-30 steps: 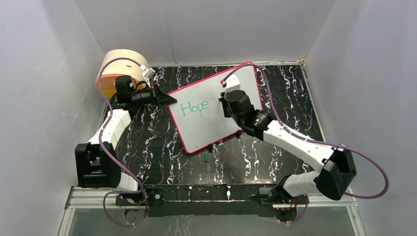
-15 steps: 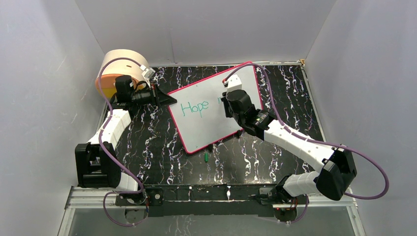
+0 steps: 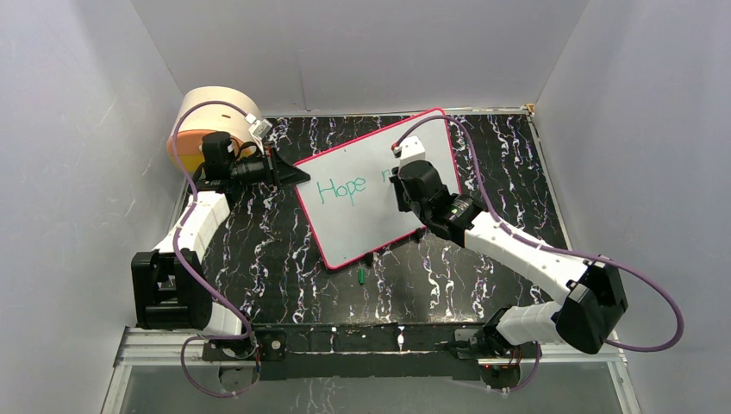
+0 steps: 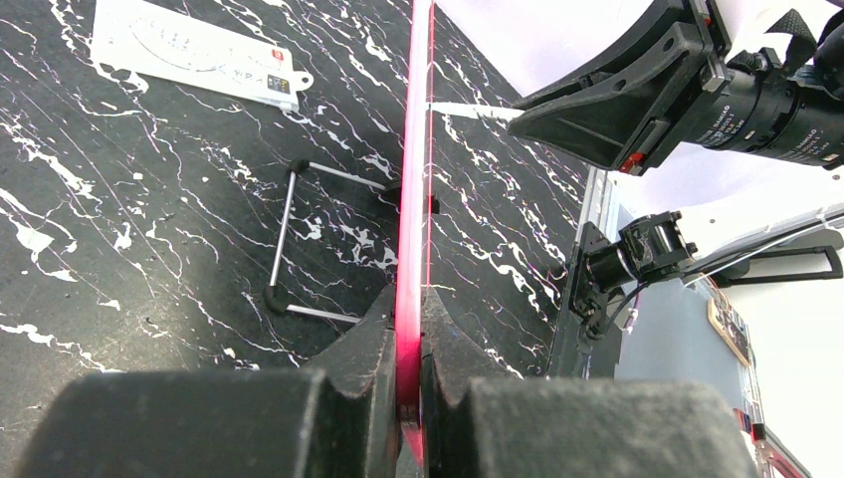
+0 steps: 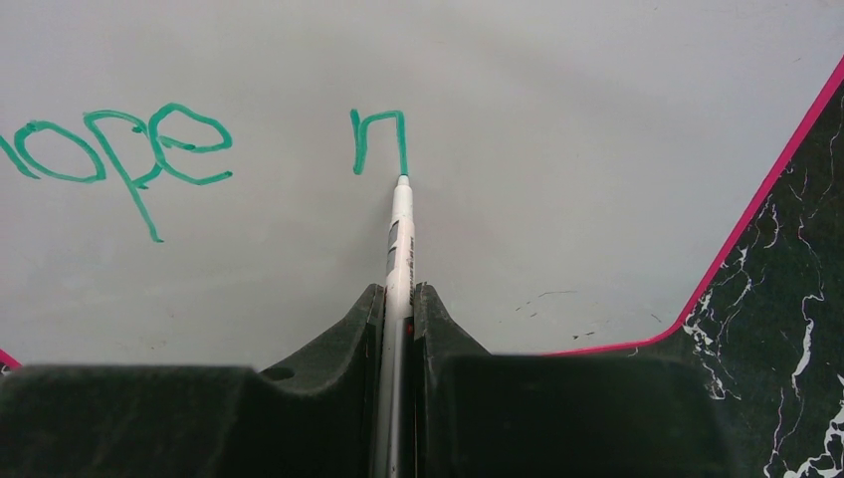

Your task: Write a sentence on the whiteboard

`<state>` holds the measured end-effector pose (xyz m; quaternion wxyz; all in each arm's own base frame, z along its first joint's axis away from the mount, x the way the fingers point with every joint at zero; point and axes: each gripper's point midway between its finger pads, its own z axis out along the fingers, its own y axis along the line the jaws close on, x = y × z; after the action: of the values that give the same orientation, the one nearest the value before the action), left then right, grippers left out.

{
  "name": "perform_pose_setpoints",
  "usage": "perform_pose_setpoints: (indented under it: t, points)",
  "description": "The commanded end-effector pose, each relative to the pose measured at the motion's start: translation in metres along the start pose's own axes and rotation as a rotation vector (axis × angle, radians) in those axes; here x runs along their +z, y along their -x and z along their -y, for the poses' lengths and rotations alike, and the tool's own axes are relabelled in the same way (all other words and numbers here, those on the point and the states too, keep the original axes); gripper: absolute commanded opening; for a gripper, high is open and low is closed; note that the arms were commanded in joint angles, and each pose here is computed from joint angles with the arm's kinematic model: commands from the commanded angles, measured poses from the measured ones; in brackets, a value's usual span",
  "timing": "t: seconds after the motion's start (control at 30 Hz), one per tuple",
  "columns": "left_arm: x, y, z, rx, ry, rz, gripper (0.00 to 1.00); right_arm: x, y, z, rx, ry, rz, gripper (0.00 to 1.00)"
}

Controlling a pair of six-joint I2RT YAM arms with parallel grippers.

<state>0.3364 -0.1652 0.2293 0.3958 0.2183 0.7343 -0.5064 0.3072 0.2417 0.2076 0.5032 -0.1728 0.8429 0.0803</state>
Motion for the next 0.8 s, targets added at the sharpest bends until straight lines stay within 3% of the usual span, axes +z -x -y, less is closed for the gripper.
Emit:
perform_pose_setpoints:
  t: [0.0,0.3,0.77]
  points:
    - [0.012,-0.030,-0.020,-0.003,0.070,-0.070,0.00,-0.010,0.015,0.005,0.040,-0.005,0.062,0.00]
    - [0.012,-0.031,-0.020,-0.002,0.074,-0.071,0.00,-0.019,0.040,0.016,0.073,-0.020,0.160,0.00]
    - [0.013,-0.031,-0.020,-0.002,0.071,-0.074,0.00,-0.006,0.038,0.009,0.075,0.018,0.144,0.00]
